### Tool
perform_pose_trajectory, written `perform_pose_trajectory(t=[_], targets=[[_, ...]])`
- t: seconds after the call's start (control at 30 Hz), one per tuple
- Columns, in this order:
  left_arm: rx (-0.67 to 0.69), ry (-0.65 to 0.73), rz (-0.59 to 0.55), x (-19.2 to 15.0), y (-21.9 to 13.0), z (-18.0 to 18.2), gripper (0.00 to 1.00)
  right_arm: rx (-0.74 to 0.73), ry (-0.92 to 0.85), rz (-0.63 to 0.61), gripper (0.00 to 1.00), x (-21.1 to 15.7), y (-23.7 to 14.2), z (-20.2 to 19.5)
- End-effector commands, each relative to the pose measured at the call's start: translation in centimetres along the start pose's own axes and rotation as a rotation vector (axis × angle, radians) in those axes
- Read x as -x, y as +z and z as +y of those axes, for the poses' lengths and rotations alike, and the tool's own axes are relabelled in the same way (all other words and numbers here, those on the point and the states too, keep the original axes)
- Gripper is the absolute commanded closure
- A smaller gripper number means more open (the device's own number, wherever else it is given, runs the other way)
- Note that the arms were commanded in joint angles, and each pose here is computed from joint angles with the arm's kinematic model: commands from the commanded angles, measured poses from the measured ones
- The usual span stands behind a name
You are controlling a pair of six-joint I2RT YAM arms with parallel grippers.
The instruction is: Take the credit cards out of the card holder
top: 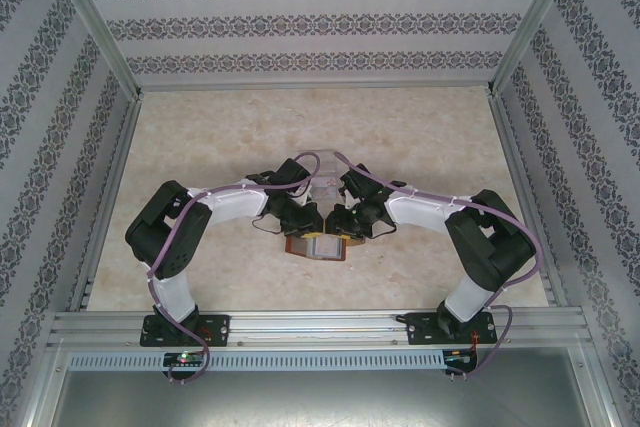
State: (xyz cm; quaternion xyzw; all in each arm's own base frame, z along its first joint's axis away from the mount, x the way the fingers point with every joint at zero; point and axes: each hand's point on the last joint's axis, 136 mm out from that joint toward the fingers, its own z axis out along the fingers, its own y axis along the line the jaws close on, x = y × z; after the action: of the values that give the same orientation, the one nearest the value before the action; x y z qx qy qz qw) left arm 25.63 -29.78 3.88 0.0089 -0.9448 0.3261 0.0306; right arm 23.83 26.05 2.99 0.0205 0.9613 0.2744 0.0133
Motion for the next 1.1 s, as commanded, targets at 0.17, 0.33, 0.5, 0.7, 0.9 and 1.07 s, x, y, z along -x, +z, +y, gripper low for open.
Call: perform_pose_trajectory(t=[0.17,0.33,0.5,0.7,0.9,1.07], targets=[[-0.003,-0.02,0.029,-0.1,1.1,1.0,0.85,-0.094,0.021,0.023,0.65,-0.6,0.6,-2.4],[0.066,-0.012,0.027,-0.2,0.9,2.1,0.84,-0.099,0.024,0.02,0.62,-0.6,0.5,-2.6],[0.082,-0.002,0.021,-0.2,0.4,2.1,0.81,-0.11,0.024,0.023,0.61,-0.6,0.7,-2.9],[0.121,0.014,0.008,0.0,-0.2,2.3,0.8,-0.165,0.032,0.03,0.62,-0.8,0.8,-4.0],[0.128,0.015,0.009,-0.1,-0.3,2.5,0.79,-0.198,0.026,0.032,0.61,-0.9,0.6,-4.6],[0.156,0.027,-0.021,0.3,-1.2,2.4,0.79,-0.211,0.021,0.026,0.61,-0.7,0.4,-4.6]])
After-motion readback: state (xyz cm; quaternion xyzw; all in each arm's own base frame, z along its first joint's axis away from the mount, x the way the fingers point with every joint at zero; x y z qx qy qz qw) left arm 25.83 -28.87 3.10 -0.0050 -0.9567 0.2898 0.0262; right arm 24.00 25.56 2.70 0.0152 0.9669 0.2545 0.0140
